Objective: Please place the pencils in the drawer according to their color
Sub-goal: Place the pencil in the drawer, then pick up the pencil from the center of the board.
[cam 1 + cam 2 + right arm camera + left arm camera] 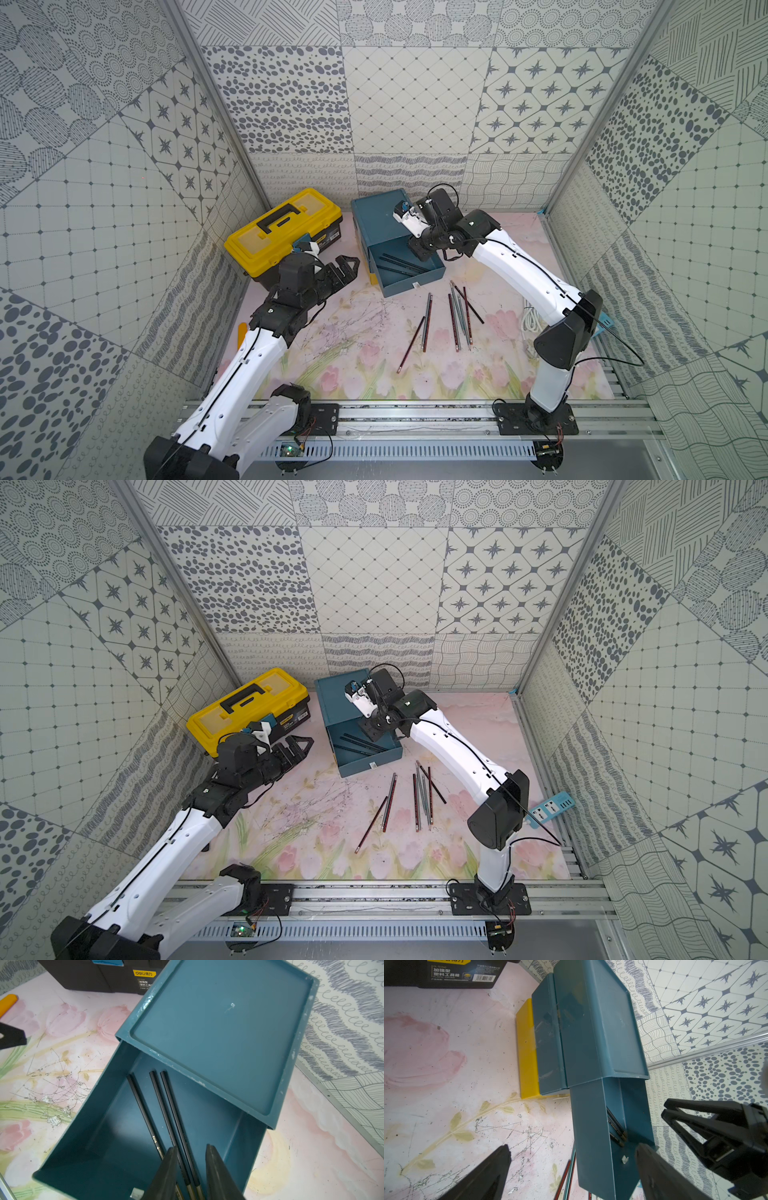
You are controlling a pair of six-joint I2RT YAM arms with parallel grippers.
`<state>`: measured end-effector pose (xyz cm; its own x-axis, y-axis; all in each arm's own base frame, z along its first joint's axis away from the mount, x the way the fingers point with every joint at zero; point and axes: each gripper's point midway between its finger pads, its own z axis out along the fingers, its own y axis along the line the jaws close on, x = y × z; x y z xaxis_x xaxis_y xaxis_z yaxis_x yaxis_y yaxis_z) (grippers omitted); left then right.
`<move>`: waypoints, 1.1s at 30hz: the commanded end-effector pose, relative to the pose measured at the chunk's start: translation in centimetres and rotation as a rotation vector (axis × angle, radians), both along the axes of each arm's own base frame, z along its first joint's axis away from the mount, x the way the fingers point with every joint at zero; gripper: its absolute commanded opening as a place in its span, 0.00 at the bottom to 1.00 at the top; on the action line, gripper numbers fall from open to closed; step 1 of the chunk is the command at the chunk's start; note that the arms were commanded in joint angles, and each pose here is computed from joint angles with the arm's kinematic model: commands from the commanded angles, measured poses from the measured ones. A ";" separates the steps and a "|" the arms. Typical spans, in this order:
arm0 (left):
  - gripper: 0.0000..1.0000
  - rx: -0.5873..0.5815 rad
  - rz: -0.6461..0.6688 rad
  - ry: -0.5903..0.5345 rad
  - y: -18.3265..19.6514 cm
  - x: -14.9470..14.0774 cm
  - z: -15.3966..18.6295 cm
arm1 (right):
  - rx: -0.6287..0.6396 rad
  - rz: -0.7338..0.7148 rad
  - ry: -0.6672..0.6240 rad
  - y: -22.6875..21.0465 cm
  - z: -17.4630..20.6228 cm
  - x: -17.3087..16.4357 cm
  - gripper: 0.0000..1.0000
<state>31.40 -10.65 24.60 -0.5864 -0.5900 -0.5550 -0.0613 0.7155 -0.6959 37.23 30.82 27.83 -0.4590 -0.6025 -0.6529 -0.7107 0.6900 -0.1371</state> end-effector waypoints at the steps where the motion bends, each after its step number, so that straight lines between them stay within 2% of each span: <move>1: 0.99 0.143 0.036 -0.031 0.4 -1.1 -1.2 | 0.108 -0.134 -0.002 -3.1 2.3 -0.1 0.30; 6: 0.99 0.175 -0.005 -0.030 -1.6 -3.0 -2.7 | 0.154 -0.350 0.064 -9.1 -0.2 -0.1 0.31; 11: 0.99 0.144 0.017 0.005 -1.7 -4.5 -4.9 | 0.170 -0.604 0.199 -16.0 -5.2 -1.6 0.31; 16: 0.99 0.135 0.039 0.045 -1.5 -5.0 -6.7 | 0.172 -0.776 0.353 -19.7 -10.7 -4.0 0.30; 23: 0.99 0.104 0.013 0.108 -2.9 -5.4 -9.6 | 0.113 -0.835 0.443 -20.8 -15.8 -5.9 0.31; 27: 0.99 0.076 0.015 0.101 -3.2 -5.1 -10.1 | 0.102 -0.839 0.461 -20.7 -17.5 -5.6 0.32; 33: 0.99 0.114 -0.035 0.092 -4.1 -4.5 -10.8 | 0.053 -0.862 0.487 -20.9 -20.3 -5.0 0.35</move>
<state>25.61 -13.60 12.71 -0.6827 -0.5017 -0.5312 -0.1525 0.8088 -0.5679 31.32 9.88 8.44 -0.9580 0.0704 -0.2779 0.0485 0.9952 0.0847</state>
